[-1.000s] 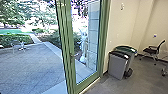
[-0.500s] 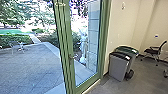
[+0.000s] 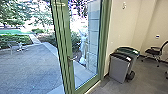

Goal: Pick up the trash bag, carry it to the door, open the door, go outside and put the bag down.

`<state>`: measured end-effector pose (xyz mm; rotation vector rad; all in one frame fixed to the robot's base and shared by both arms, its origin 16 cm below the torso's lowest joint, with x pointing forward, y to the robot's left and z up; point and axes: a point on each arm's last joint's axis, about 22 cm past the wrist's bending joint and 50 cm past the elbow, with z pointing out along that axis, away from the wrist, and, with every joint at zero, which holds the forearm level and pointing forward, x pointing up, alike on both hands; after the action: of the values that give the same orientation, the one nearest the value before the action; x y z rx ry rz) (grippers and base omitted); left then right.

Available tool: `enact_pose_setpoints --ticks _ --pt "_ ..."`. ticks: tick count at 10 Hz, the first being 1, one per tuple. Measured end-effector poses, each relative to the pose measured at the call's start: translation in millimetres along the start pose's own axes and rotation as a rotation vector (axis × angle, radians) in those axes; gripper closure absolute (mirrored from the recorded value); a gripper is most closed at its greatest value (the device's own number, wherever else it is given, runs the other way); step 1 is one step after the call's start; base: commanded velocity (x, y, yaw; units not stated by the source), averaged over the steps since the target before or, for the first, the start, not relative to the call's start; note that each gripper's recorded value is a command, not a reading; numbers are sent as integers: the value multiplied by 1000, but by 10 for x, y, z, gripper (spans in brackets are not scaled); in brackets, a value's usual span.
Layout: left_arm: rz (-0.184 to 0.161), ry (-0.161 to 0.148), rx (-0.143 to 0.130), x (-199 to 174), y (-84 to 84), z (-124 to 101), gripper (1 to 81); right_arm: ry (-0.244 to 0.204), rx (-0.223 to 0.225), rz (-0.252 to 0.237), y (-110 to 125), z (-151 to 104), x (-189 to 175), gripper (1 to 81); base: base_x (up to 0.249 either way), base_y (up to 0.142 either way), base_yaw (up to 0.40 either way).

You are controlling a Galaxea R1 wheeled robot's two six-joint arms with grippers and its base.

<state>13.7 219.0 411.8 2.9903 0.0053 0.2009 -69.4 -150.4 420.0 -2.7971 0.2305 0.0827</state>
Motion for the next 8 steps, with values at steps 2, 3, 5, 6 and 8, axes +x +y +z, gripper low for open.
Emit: enact_pose_setpoints --ticks 2,3,5,6,8 --pt "0 0 2 -18 -3 -1 811 1 -3 1 16 -3 -4 10 140 0 0" --pt "-1 -3 2 -38 -4 -2 811 -1 -3 1 19 -3 -17 10 147 0 0" --pt "0 0 3 -13 -10 -1 811 0 -3 1 18 -3 -10 10 150 0 0" --pt "0 -2 3 -26 -13 -3 811 -1 -3 1 19 -3 -16 10 151 0 0" --pt "0 0 4 -18 -21 -3 811 0 -3 1 18 -3 -11 10 151 0 0"
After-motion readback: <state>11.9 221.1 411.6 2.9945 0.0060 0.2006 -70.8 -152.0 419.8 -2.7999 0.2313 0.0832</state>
